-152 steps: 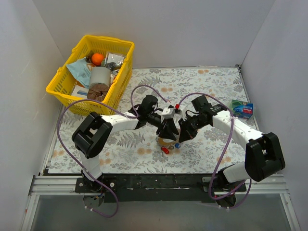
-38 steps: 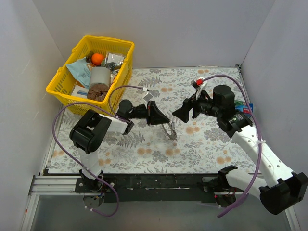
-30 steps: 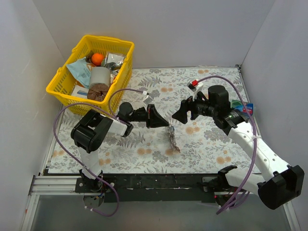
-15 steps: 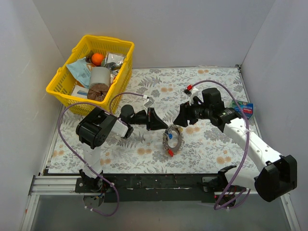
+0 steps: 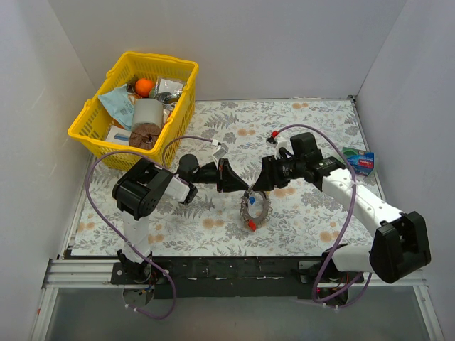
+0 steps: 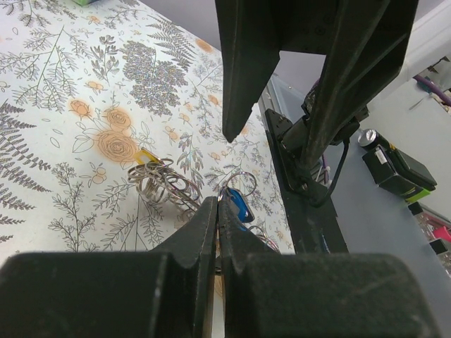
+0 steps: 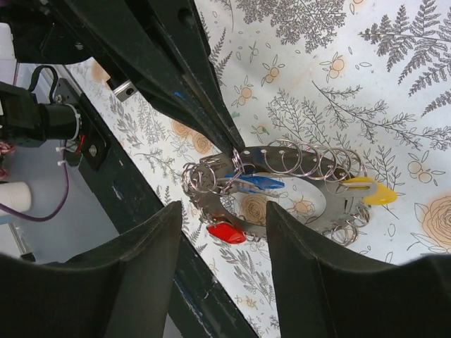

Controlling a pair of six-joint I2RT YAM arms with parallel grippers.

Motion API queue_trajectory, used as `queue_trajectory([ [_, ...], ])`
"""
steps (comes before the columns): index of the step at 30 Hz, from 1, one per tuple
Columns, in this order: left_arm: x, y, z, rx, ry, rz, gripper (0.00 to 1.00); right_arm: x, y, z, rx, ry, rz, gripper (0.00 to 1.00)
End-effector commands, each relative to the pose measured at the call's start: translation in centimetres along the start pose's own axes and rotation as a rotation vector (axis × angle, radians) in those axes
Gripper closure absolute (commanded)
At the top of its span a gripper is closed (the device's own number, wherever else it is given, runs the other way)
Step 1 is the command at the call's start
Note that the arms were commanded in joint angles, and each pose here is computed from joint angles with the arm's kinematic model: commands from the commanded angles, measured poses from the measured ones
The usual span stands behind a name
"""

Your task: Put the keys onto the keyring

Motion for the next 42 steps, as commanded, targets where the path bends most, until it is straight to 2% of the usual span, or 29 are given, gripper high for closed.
queue_trajectory([
  [1,4.3,0.3,-4.0,-0.198,0.489,-0.160,1.00,0.1,0.4,0.0,0.025,0.050,0.008,0.44],
  [11,4.1,0.3,-4.1,-0.204,0.487,-0.149,1.00,1.0,1.4,-0.1,0.020,0.086,0.022,0.49],
  [22,4.0,0.3,-4.2,-0.207,0.484,-0.144,1.00,1.3,2.3,-0.4,0.021,0.115,0.037,0.61],
  [27,4.1,0.3,-4.2,-0.209,0.488,-0.143,1.00,1.0,2.4,-0.5,0.014,0.121,0.046,0.68],
  [30,4.1,0.3,-4.3,-0.213,0.489,-0.140,1.00,0.7,2.5,-0.7,0.010,0.123,0.054,0.76],
  [31,4.1,0.3,-4.3,-0.214,0.491,-0.139,1.00,0.5,2.5,-0.7,0.009,0.127,0.061,0.83],
  [37,4.2,0.4,-4.4,-0.216,0.495,-0.139,1.00,-0.4,2.7,-1.0,0.010,0.128,0.085,0.97],
  [42,4.3,0.3,-4.4,-0.217,0.498,-0.138,1.00,-1.3,3.0,-1.3,0.022,0.128,0.104,0.99],
])
Point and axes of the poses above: each gripper's point midway between its finger pads, its own y axis out along the fingers, its own z axis along the line the jaws close on, x = y × z, the point moved 9 cm from there along -y, back along the fingers, and after that the axes turned 8 degrees about -y, right-handed, at the moved point
